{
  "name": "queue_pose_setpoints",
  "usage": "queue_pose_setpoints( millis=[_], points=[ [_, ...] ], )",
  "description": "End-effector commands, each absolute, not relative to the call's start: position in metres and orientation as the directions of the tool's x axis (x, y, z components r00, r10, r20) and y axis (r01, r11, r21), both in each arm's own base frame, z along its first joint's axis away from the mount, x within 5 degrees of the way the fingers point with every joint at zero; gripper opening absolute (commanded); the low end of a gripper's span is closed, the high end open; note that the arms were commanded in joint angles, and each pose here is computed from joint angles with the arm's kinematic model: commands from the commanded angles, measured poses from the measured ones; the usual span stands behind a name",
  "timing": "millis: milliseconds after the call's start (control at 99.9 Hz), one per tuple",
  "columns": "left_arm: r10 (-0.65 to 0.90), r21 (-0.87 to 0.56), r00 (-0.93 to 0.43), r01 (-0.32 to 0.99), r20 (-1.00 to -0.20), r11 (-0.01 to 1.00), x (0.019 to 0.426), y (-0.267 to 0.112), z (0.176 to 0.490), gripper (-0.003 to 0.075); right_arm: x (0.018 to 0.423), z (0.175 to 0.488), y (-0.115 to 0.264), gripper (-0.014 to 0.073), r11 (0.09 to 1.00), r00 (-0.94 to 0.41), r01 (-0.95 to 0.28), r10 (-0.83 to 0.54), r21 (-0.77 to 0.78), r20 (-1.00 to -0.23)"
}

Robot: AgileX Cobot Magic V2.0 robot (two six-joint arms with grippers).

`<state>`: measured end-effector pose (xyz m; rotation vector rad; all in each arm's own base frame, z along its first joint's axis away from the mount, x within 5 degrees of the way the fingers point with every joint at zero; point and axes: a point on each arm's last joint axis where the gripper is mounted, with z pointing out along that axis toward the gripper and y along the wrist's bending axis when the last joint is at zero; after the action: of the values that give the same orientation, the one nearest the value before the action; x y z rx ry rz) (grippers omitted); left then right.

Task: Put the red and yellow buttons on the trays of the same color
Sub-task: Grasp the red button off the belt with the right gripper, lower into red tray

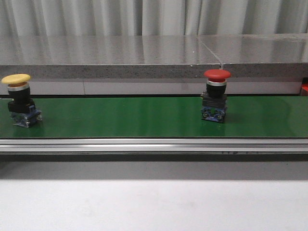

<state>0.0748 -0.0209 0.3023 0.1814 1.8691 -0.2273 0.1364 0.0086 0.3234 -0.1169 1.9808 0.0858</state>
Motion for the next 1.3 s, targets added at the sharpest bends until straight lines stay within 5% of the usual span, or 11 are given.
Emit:
queue_pose_setpoints(
  millis=[0, 40, 400, 871, 1291],
  points=[
    [-0.021, -0.076, -0.219, 0.243, -0.975, 0.967, 0.076, -0.021, 0.317, -0.0019, 0.138, 0.336, 0.008, 0.0607, 0.994, -0.329, -0.112, -0.041, -0.004, -0.943],
    [-0.021, -0.076, -0.219, 0.243, -0.975, 0.967, 0.076, -0.021, 0.317, -0.0019, 0.138, 0.336, 0.008, 0.0673, 0.994, -0.329, -0.112, -0.038, -0.001, -0.943],
    [-0.021, -0.076, -0.219, 0.243, -0.975, 0.967, 0.076, -0.021, 0.317, -0.0019, 0.154, 0.334, 0.014, 0.0638, 0.986, -0.451, -0.166, -0.055, 0.023, -0.891],
    [-0.021, -0.076, -0.219, 0.243, -0.975, 0.967, 0.076, -0.021, 0.317, -0.0019, 0.239, 0.301, 0.049, 0.0638, 0.942, -0.664, -0.331, -0.193, 0.053, -0.722],
    [-0.021, -0.076, -0.219, 0.243, -0.975, 0.967, 0.076, -0.021, 0.317, -0.0019, 0.307, 0.273, 0.067, 0.0629, 0.938, -0.689, -0.344, -0.223, 0.041, -0.690]
  ],
)
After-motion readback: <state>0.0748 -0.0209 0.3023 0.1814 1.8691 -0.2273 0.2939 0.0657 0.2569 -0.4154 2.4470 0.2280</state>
